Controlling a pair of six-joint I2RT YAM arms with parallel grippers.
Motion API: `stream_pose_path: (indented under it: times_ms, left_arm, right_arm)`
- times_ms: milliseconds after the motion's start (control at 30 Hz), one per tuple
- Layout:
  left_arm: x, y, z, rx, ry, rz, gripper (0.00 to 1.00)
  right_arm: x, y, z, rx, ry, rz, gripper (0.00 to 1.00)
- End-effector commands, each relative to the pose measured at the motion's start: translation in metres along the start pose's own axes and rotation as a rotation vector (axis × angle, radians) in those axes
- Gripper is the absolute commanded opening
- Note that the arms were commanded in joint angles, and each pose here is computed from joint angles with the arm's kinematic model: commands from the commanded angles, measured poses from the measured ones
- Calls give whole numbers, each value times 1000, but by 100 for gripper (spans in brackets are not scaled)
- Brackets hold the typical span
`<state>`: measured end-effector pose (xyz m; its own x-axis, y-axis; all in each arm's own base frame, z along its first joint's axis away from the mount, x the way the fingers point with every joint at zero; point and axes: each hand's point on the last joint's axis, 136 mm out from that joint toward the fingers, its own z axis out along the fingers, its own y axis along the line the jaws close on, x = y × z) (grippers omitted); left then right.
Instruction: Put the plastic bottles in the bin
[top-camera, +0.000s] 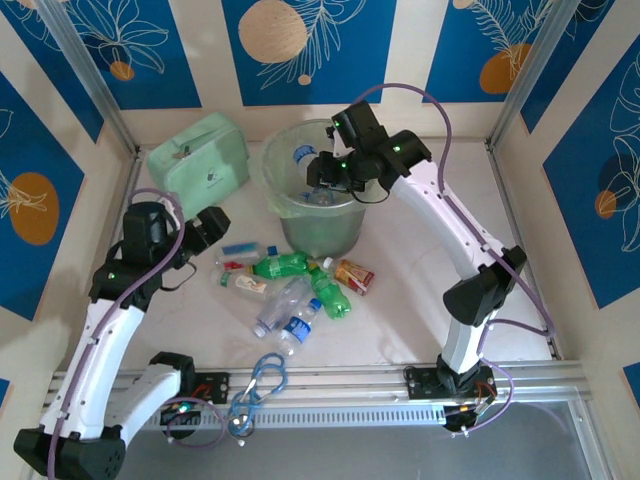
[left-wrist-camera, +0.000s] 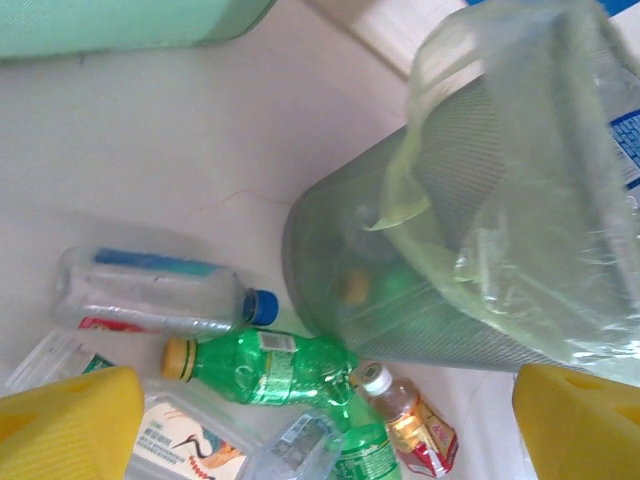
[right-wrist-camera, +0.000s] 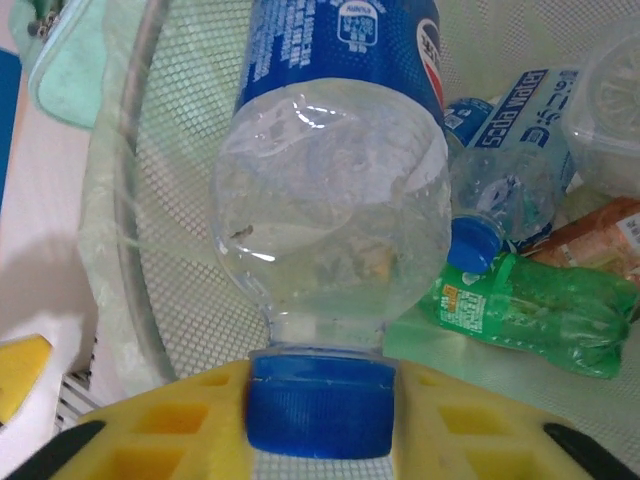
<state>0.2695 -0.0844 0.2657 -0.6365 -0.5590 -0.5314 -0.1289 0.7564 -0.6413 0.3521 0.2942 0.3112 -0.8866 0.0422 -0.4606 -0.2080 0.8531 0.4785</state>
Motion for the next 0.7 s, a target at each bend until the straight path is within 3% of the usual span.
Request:
stream_pose_path:
  times_ms: [0, 133, 467, 667]
  left_arm:
    - [2, 11, 1, -42, -6, -34, 95]
    - [8, 21, 5, -77, 12, -49, 94]
    - [31, 47, 14, -144, 67, -89, 89]
    - [53, 69, 25, -197, 119, -137, 85]
  right_arm:
    - [-1, 3, -8, 20, -9, -34, 50]
    - [-3, 6, -14, 27, -25, -46, 64]
    - [2, 38, -62, -12, -125, -138, 65]
    - [37, 60, -95, -77, -180, -226, 65]
